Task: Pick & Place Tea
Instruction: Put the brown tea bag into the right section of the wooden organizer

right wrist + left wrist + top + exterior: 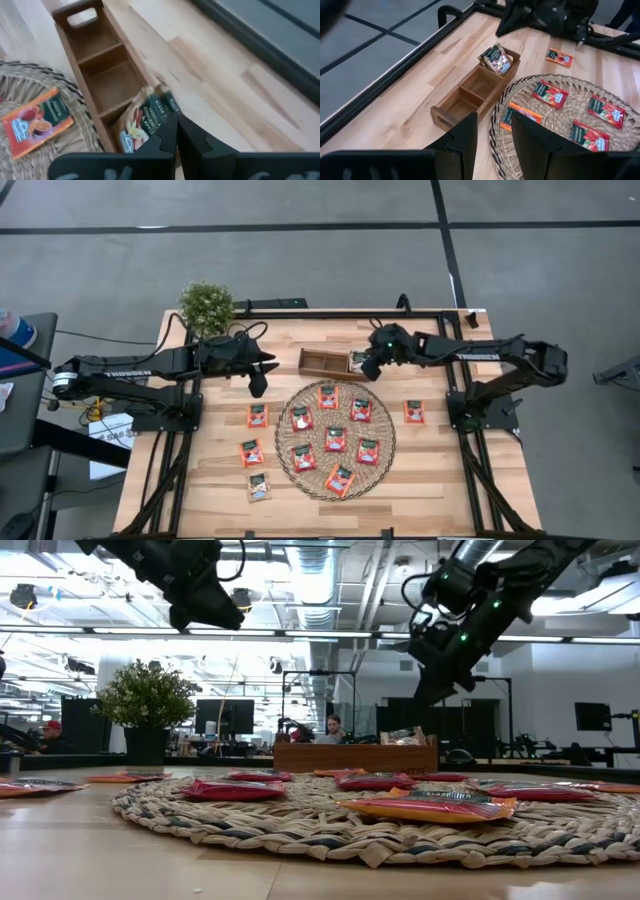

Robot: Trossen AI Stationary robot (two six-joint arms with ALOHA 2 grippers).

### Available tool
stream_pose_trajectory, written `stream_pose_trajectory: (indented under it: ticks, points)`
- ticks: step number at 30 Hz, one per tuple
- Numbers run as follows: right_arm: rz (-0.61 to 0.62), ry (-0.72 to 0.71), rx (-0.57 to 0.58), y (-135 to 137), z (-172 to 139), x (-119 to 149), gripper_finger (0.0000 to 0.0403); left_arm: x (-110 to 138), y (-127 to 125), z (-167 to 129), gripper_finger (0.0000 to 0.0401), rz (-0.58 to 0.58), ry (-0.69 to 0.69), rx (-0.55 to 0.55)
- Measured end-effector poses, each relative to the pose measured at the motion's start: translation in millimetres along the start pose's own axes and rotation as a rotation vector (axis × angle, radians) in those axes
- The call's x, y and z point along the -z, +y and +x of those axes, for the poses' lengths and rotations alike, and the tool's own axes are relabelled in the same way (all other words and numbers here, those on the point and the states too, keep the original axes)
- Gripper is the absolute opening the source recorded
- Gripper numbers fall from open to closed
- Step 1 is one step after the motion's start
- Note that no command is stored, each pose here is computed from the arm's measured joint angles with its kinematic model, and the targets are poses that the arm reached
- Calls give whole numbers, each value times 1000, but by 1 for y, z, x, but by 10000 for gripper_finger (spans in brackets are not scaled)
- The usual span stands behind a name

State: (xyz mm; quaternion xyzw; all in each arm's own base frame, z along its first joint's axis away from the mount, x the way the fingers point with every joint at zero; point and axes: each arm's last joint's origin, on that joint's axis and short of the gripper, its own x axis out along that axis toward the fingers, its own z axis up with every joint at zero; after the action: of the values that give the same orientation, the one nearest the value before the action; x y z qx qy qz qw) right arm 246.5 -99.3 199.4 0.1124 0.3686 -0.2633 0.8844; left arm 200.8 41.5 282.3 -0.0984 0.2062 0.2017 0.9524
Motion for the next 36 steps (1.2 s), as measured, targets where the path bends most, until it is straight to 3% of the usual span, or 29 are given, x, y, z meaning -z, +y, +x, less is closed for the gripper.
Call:
stream_pose_trajectory:
  ticks: [7,36]
  points:
    - [-3,30,-12,2,14,4,0,0,0,0,110,-7,-4,6]
    - [4,111,-13,7,13,13,0,0,0,0,110,2,-2,15]
